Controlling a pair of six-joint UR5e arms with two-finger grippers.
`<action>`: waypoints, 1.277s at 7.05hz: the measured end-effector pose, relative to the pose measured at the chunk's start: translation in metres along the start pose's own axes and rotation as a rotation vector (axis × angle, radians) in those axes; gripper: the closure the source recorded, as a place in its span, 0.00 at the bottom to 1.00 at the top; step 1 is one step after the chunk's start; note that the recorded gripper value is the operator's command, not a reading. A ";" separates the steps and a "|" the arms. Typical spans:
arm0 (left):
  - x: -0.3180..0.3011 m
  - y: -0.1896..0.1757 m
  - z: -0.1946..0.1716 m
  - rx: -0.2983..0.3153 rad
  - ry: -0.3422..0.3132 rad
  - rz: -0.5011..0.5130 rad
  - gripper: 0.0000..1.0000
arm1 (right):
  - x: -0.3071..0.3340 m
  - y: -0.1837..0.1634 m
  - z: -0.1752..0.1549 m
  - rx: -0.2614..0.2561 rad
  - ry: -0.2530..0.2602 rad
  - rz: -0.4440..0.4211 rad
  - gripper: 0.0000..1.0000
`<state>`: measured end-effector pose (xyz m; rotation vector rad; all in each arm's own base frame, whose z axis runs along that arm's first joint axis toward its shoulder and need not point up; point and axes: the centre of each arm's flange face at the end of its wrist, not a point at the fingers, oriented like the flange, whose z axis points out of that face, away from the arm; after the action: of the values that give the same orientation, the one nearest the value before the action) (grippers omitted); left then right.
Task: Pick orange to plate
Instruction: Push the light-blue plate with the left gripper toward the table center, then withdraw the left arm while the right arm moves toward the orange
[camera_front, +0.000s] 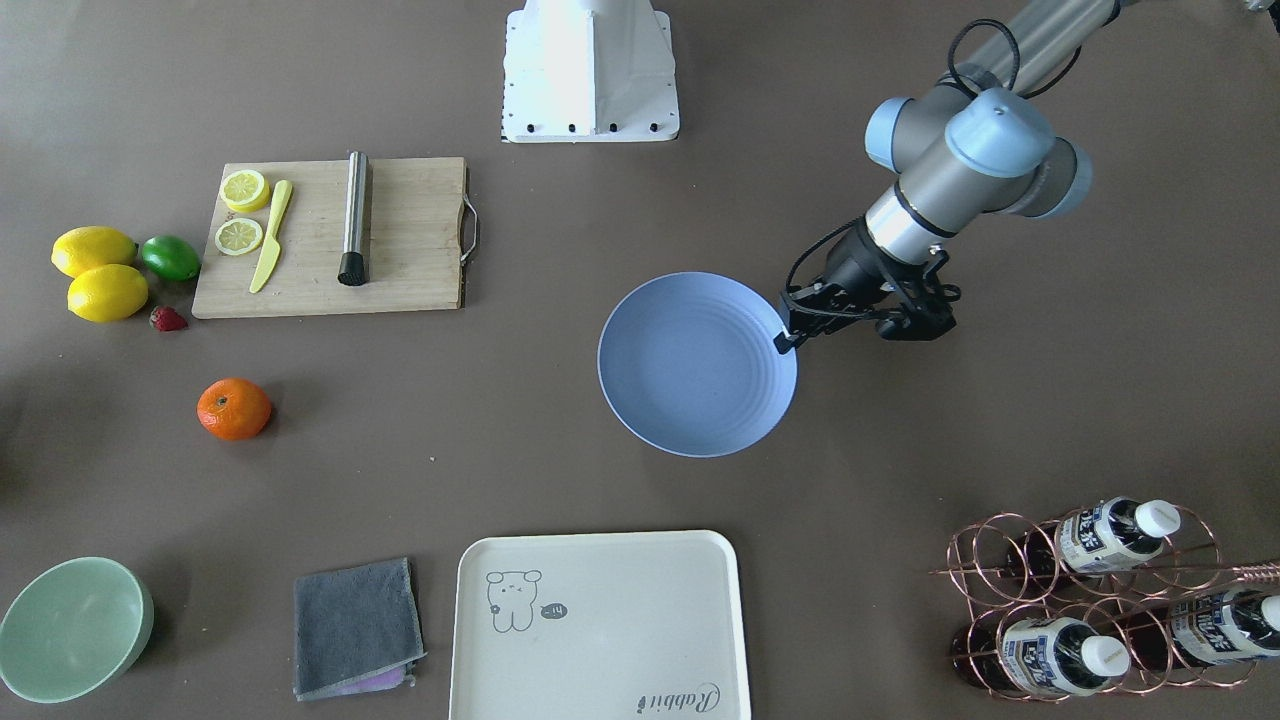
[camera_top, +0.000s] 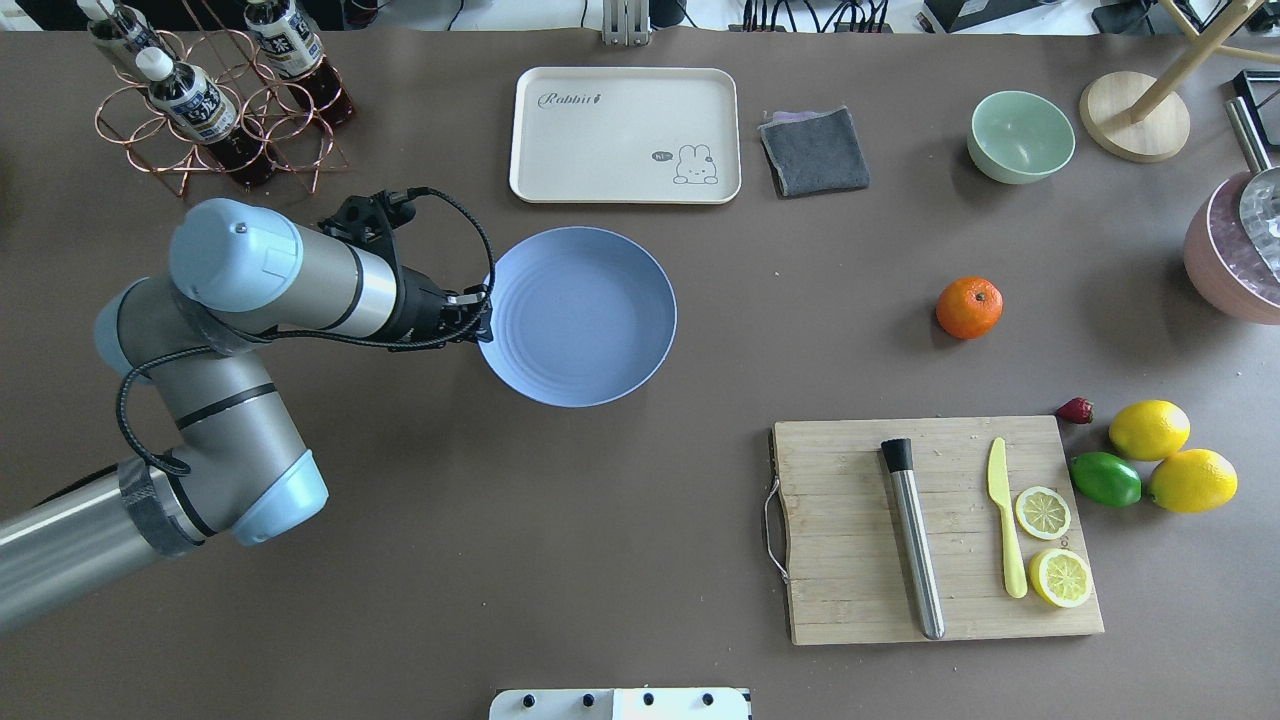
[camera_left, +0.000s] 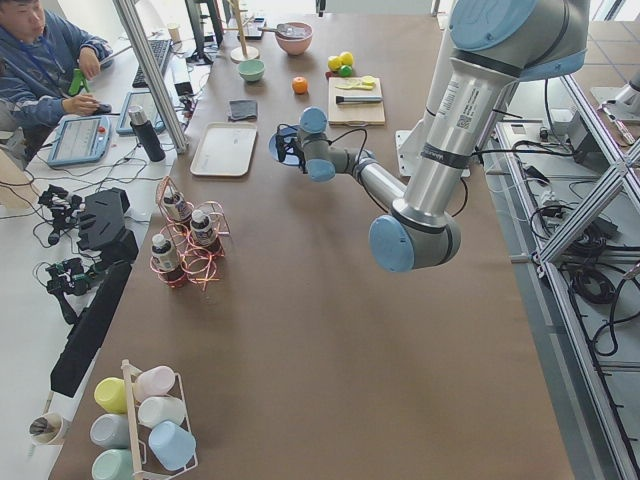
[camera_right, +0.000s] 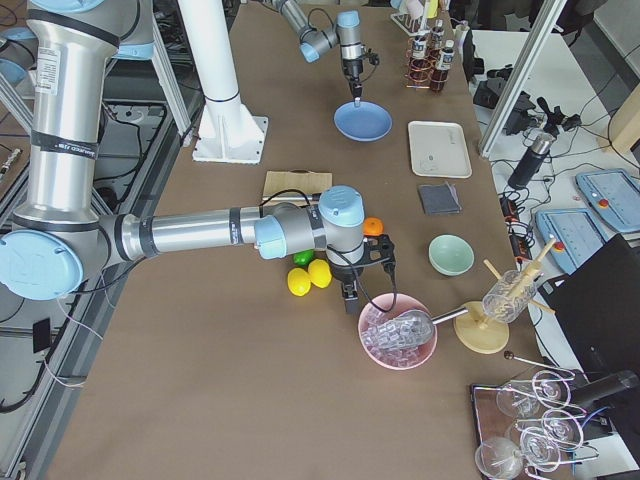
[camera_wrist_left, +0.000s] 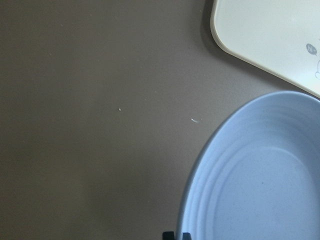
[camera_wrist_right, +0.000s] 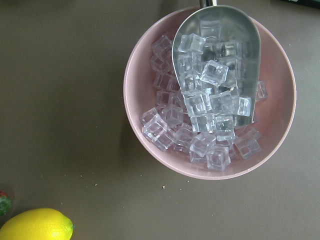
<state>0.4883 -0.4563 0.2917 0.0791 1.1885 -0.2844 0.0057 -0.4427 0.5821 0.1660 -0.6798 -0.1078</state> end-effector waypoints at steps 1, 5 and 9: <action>0.009 0.017 0.017 0.007 -0.021 0.010 1.00 | 0.000 0.000 0.000 0.000 0.000 0.000 0.00; 0.020 0.038 0.049 0.030 -0.045 0.033 0.02 | -0.003 -0.003 -0.001 0.002 -0.014 -0.004 0.00; -0.035 -0.053 -0.032 0.034 -0.054 0.062 0.02 | -0.042 -0.047 -0.012 0.034 -0.068 -0.011 0.00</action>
<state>0.4337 -0.4940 0.3162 0.1365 1.1260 -0.2510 -0.0211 -0.4811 0.5380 0.1997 -0.7492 -0.1128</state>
